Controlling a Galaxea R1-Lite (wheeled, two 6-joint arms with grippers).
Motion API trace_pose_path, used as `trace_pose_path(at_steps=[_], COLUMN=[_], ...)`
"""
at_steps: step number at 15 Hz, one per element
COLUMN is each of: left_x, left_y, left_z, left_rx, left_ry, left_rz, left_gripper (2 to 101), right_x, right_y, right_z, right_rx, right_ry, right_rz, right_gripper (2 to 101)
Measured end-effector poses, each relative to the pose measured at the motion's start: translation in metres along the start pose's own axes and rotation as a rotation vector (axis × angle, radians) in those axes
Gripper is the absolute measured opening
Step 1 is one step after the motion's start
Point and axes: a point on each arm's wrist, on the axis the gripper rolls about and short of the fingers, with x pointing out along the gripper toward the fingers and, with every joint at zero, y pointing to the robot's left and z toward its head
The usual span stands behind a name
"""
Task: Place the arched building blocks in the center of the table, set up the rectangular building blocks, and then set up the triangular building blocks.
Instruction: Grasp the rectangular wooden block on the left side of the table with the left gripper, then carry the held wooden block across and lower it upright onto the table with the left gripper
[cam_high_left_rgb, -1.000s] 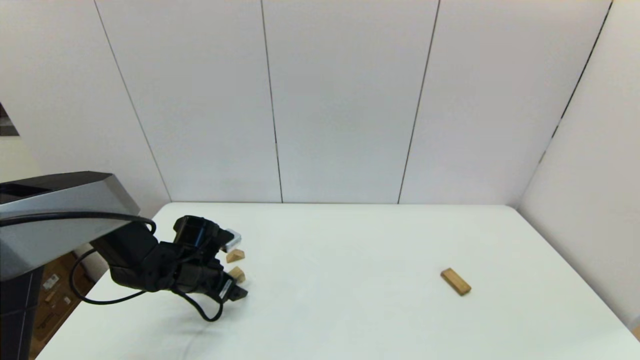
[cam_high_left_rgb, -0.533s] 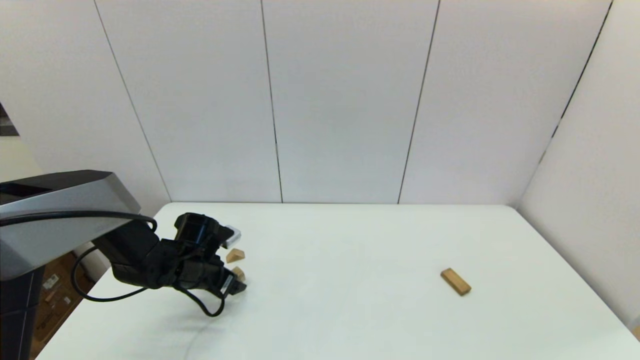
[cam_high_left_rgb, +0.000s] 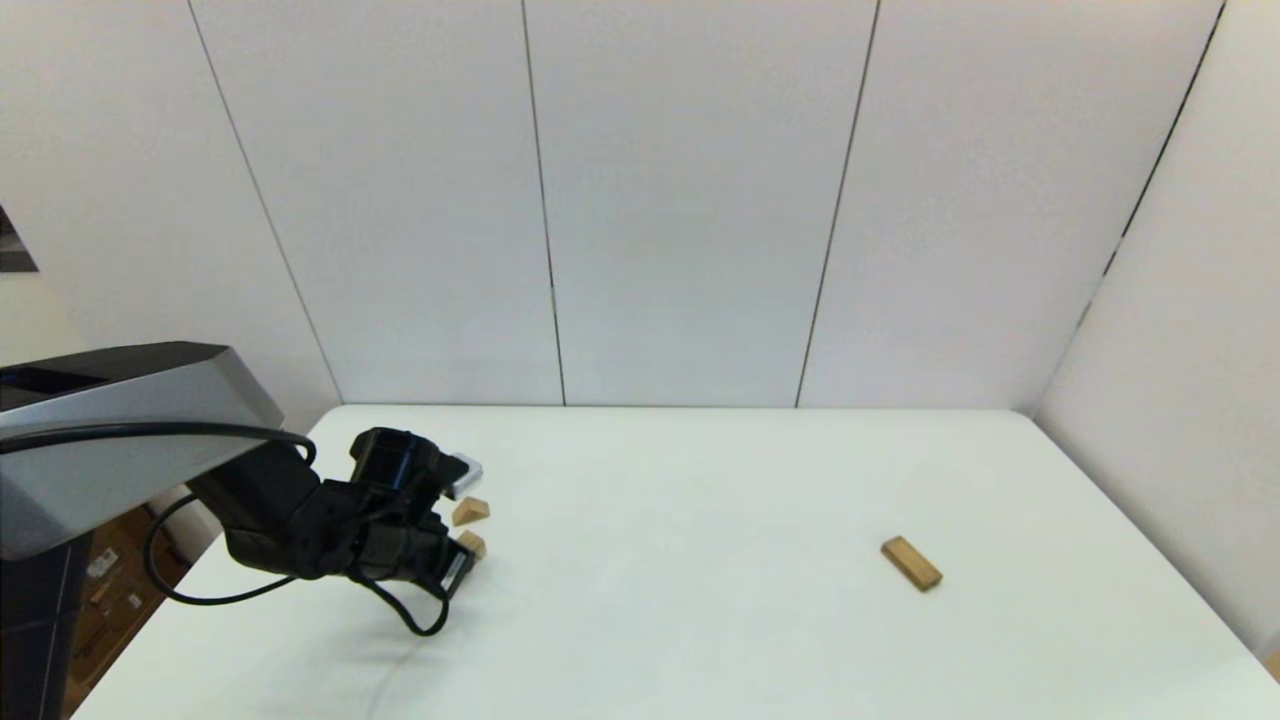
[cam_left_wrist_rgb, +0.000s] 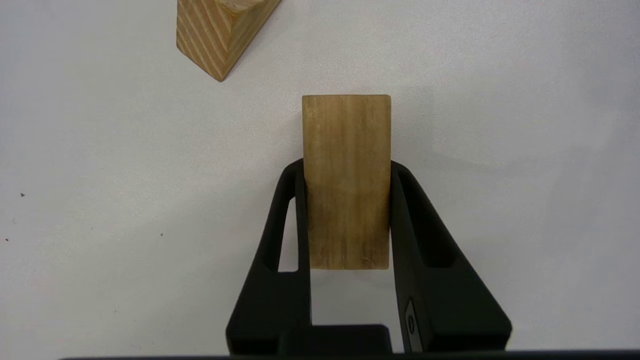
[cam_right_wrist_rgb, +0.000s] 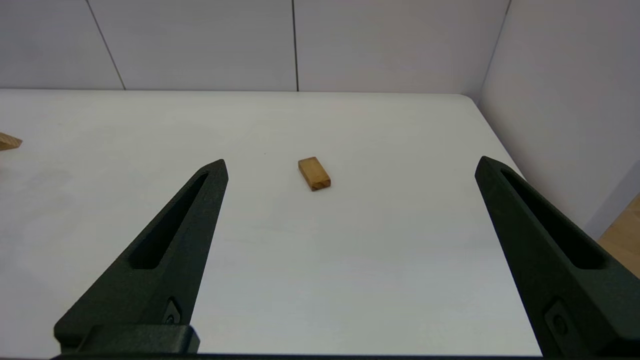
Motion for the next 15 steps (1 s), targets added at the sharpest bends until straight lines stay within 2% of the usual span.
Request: trace_pose_path(at_steps=[3, 6, 9, 11, 15], left_x=[-0.003, -0.025, -0.043, -0.047, -0.036], left_y=[-0.002, -0.018, -0.064, -0.105, -0.167], left_z=[0.003, 0.026, 0.057, 0.071, 0.074], left_rx=[0.004, 0.062, 0.187, 0.282, 0.48], left_ry=[-0.013, -0.096, -0.144, -0.163, -0.139], left_rz=[-0.001, -0.026, -0.111, -0.189, -0.299], left_gripper=[26.7, 26.8, 26.8, 26.8, 26.8], right_x=[0.0, 0.0, 0.0, 0.0, 0.0], right_y=[0.0, 0.0, 0.0, 0.0, 0.0], right_z=[0.0, 0.0, 0.0, 0.0, 0.0], right_rx=[0.0, 0.0, 0.0, 0.0, 0.0], right_ry=[0.0, 0.0, 0.0, 0.0, 0.0], right_rz=[-0.001, 0.0, 0.0, 0.0, 0.0], right_gripper=[98.0, 98.0, 98.0, 98.0, 98.0])
